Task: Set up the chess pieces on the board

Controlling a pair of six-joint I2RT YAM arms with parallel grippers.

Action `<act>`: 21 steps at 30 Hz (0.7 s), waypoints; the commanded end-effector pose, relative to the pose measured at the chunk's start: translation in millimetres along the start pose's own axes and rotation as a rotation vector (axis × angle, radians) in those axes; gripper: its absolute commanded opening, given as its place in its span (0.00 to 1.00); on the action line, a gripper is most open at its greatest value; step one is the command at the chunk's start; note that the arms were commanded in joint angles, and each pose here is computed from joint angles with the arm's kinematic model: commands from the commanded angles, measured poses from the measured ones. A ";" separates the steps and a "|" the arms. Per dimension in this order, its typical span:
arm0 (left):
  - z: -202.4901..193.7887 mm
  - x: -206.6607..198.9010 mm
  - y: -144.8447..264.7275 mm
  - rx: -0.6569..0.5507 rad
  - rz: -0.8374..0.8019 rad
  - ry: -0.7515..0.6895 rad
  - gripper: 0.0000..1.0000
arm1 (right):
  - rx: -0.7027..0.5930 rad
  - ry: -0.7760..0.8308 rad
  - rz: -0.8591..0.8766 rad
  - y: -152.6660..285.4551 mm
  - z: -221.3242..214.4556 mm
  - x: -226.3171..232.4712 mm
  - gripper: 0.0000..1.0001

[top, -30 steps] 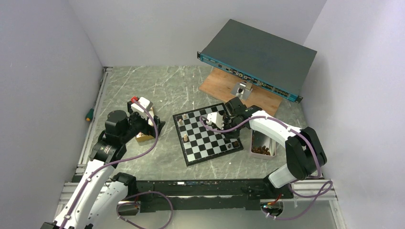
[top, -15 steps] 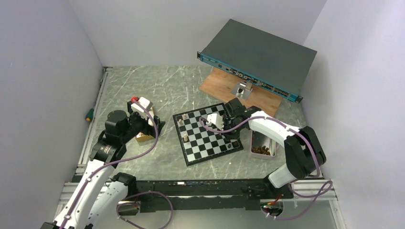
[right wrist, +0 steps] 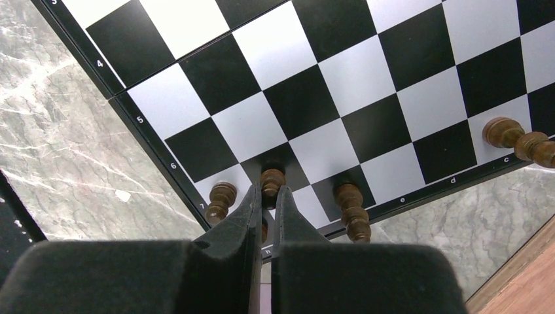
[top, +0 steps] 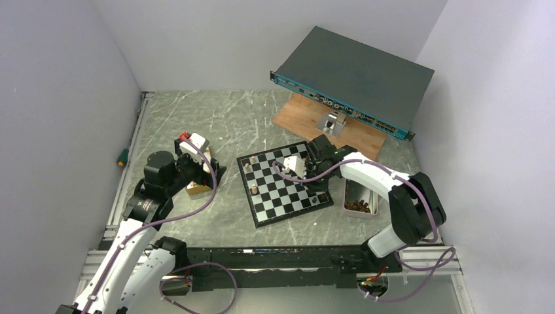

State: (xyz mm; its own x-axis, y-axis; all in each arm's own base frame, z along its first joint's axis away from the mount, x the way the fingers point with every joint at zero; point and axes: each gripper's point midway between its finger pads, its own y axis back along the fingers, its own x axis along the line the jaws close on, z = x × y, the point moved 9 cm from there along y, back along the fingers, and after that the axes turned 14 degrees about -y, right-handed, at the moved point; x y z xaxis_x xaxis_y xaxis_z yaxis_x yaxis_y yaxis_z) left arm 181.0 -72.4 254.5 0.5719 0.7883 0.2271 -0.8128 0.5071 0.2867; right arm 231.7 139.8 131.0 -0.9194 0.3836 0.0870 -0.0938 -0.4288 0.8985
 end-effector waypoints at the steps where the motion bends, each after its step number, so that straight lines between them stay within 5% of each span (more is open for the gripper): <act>1: 8.4 3.6 1.5 -0.037 0.013 -0.017 0.99 | -0.013 -0.005 0.001 -4.1 3.0 0.9 0.05; 21: 8.5 3.9 1.8 -0.038 0.016 -0.018 0.99 | 0.013 -0.004 -0.005 -10.2 0.7 1.8 0.13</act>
State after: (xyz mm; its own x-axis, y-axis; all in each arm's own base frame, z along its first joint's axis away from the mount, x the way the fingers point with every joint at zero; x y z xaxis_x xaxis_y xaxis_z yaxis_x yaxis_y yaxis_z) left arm 181.1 -72.1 254.5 0.5704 0.7894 0.2271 -0.8138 0.5055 0.2867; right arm 230.9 144.4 125.6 -0.9193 0.3830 0.0903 -0.0894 -0.4266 0.9000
